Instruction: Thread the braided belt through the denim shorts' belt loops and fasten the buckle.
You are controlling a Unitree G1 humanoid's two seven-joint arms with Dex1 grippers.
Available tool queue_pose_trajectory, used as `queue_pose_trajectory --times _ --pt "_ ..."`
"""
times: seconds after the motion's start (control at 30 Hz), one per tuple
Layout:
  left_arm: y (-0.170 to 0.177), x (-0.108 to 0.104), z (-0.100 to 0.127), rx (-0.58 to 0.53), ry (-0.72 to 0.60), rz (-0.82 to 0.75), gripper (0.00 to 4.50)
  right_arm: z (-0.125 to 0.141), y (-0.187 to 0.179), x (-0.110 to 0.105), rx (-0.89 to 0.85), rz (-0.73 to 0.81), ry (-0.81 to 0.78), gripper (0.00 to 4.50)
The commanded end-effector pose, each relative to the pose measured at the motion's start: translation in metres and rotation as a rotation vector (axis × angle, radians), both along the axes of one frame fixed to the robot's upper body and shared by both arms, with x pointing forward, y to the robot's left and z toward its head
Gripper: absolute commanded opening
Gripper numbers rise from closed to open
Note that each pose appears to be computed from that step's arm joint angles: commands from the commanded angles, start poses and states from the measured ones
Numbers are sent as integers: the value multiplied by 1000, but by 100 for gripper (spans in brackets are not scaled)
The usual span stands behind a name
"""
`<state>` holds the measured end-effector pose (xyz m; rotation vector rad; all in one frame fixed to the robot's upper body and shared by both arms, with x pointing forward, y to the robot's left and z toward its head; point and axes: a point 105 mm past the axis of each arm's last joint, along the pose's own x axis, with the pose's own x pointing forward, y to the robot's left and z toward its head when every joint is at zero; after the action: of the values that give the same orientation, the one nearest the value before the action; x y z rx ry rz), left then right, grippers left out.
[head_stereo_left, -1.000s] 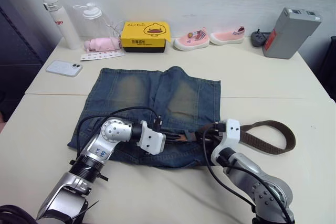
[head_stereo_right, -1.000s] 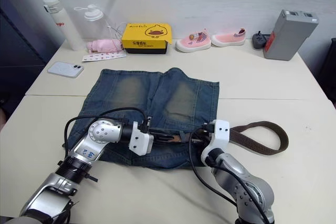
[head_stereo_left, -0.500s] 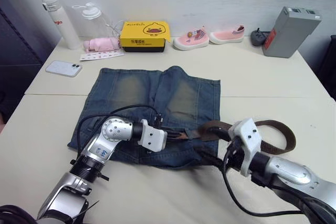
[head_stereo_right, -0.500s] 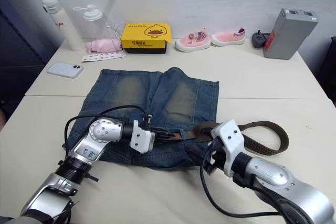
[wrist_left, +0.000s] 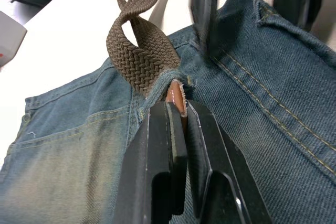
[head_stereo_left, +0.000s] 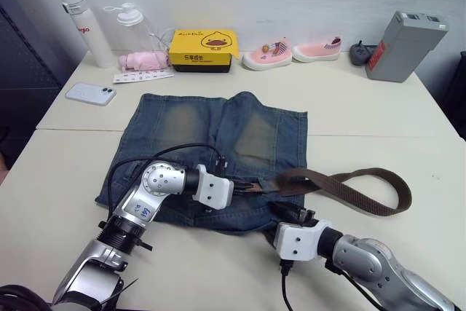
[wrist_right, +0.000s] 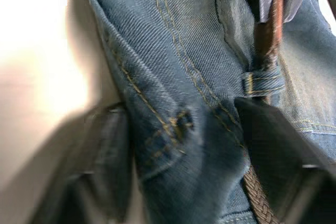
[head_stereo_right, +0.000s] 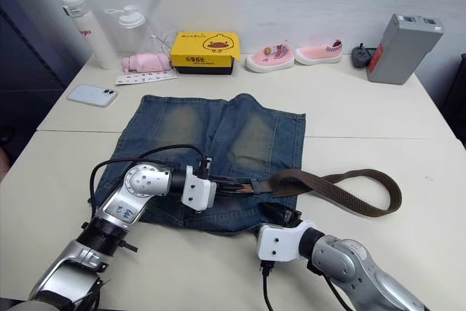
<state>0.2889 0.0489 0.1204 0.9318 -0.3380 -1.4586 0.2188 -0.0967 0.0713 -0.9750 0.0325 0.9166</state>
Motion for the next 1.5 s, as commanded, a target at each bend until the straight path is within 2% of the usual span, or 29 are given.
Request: queue_pose_trajectory --times 0.03,0.07,0.13,0.23,0.33,0.57,0.67,0.77,0.8,0.87,0.9,0.97,1.0,1.1,1.2,1.37,1.5 --pt "0 -5 8 -3 -54 -23 0 -6 -32 17 32 -229 52 126" --pt "0 -6 7 4 -60 -28 0 -6 -37 18 48 -265 65 78" --pt "1 -7 6 9 -62 -31 0 -8 -69 26 34 -409 76 4" --pt "1 -8 5 19 -70 -41 0 -7 -125 32 -18 -617 73 4" --pt "2 -11 5 20 -71 -49 0 -1 -155 32 -49 -706 55 4" --pt "2 -13 3 22 -79 -63 0 -3 -156 24 -68 -641 92 4" --pt "2 -12 4 11 -82 -63 0 6 -147 21 -21 -602 76 4" --pt "2 -12 5 -3 -80 -59 0 22 -143 17 50 -557 63 149" --pt "2 -12 5 -9 -81 -56 0 32 -142 16 68 -534 53 166" --pt "3 -12 6 -16 -83 -53 0 42 -142 14 80 -510 42 269" --pt "4 -12 7 -22 -91 -47 0 52 -141 12 133 -501 65 303" --pt "6 -11 8 -31 -102 -40 0 62 -138 9 197 -483 100 414" --pt "7 -10 11 -52 -129 -31 0 71 -130 0 284 -442 208 448" --pt "11 -8 21 -110 -198 -8 0 92 -99 -22 472 -287 441 448" --pt "15 -10 29 -149 -260 1 0 96 -76 -29 664 -252 660 448" --pt "23 -18 41 -201 -402 -11 0 97 -23 -29 1061 -239 991 448" --pt "24 -24 39 -216 -419 -16 0 90 -3 -3 1402 -408 1184 448"
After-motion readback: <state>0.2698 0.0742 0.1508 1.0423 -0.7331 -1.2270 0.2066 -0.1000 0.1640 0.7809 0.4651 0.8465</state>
